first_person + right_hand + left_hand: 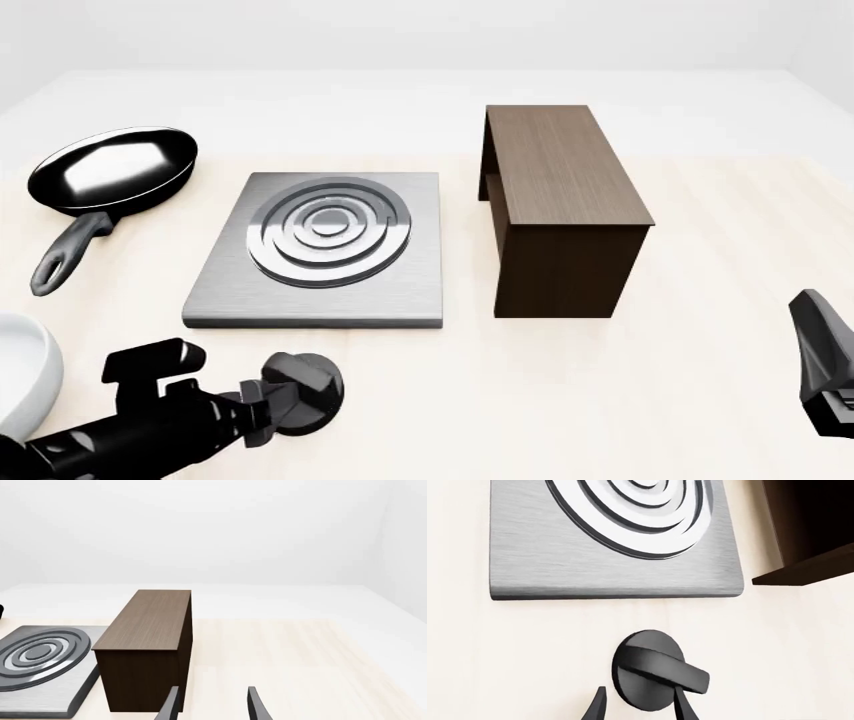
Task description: Turn on the stove.
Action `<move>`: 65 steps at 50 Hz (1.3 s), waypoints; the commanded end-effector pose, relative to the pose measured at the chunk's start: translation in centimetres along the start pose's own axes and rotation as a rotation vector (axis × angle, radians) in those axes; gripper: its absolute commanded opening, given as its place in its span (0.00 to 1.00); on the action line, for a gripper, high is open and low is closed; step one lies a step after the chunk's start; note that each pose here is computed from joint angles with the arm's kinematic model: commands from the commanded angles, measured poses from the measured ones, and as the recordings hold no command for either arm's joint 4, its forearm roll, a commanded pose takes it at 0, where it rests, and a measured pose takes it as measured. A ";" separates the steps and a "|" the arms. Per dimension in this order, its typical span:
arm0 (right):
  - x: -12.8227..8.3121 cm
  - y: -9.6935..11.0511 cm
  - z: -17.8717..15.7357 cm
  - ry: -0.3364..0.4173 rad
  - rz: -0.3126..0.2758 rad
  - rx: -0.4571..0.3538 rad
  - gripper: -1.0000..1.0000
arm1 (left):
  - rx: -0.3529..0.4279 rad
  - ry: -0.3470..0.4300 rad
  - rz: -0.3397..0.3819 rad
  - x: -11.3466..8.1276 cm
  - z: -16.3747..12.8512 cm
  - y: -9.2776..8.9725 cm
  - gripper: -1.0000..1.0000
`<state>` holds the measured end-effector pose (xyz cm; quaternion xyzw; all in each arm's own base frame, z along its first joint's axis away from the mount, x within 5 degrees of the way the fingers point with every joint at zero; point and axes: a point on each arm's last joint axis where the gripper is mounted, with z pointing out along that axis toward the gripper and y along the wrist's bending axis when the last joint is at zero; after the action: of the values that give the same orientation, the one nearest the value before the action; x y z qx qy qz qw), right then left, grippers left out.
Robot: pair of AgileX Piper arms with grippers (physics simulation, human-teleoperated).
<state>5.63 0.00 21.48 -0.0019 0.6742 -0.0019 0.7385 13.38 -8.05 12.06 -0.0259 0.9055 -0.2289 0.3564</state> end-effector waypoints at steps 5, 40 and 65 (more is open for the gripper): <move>0.0 0.0 0.0 0.000 0.000 0.000 1.00 | 0.034 -0.001 0.044 -1.8 1.6 -2.0 1.00; 0.0 0.0 0.0 0.000 0.000 0.000 1.00 | 0.038 -0.003 0.057 -2.2 0.3 -2.3 1.00; 0.0 0.0 0.0 0.000 0.000 0.000 1.00 | 0.070 -0.085 0.120 -6.1 -7.4 -4.5 1.00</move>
<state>5.63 0.00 21.48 -0.0019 0.6742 -0.0020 0.7385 13.54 -8.73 18.70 0.0195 0.8951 -0.2329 0.3797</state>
